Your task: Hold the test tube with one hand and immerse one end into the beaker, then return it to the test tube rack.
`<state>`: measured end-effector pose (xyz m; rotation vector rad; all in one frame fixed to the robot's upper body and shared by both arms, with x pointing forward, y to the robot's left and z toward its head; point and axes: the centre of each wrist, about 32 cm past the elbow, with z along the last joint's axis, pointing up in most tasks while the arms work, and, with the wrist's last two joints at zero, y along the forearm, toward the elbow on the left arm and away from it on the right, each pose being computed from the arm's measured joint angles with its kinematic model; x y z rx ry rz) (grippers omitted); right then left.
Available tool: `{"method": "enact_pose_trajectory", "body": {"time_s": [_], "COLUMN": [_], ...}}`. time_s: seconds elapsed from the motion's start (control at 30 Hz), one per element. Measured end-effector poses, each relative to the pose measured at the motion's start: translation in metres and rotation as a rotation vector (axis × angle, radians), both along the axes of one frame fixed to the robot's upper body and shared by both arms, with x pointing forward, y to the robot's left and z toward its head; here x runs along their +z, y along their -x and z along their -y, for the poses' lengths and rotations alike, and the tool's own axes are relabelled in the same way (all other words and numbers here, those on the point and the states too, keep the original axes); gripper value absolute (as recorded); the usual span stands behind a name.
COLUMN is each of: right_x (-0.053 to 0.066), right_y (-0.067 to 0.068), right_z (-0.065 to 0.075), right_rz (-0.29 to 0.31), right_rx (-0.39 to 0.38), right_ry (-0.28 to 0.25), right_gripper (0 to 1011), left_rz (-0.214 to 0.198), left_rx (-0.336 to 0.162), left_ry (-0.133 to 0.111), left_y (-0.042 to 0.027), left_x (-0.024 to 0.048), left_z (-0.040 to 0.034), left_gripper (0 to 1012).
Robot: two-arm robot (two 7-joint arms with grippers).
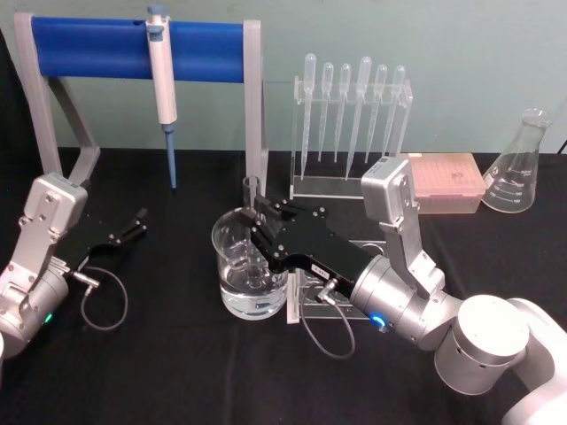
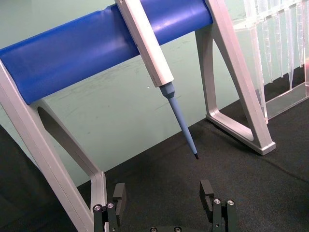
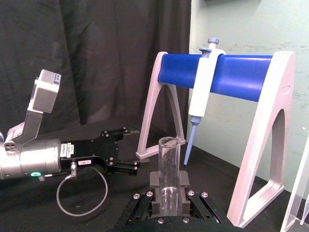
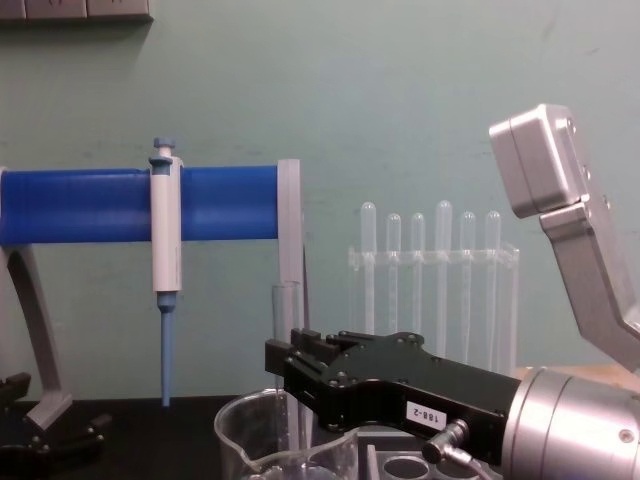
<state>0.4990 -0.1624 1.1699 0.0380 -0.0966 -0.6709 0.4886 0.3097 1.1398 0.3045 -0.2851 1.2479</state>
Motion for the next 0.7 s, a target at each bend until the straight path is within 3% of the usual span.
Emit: {"method": "enact_pose_trajectory", "body": {"time_s": [0.7], "right_x": [0.0], "right_y": [0.0], "right_z": [0.0], "right_rz": [0.0], "right_rx": [0.0], "right_ry": [0.0], "right_gripper": [222], "left_rz": [0.0], "left_rx": [0.0], "left_ry": [0.0], "left_y": [0.0], "left_x": [0.0], "left_z": [0.0], "left_gripper": [1000]}}
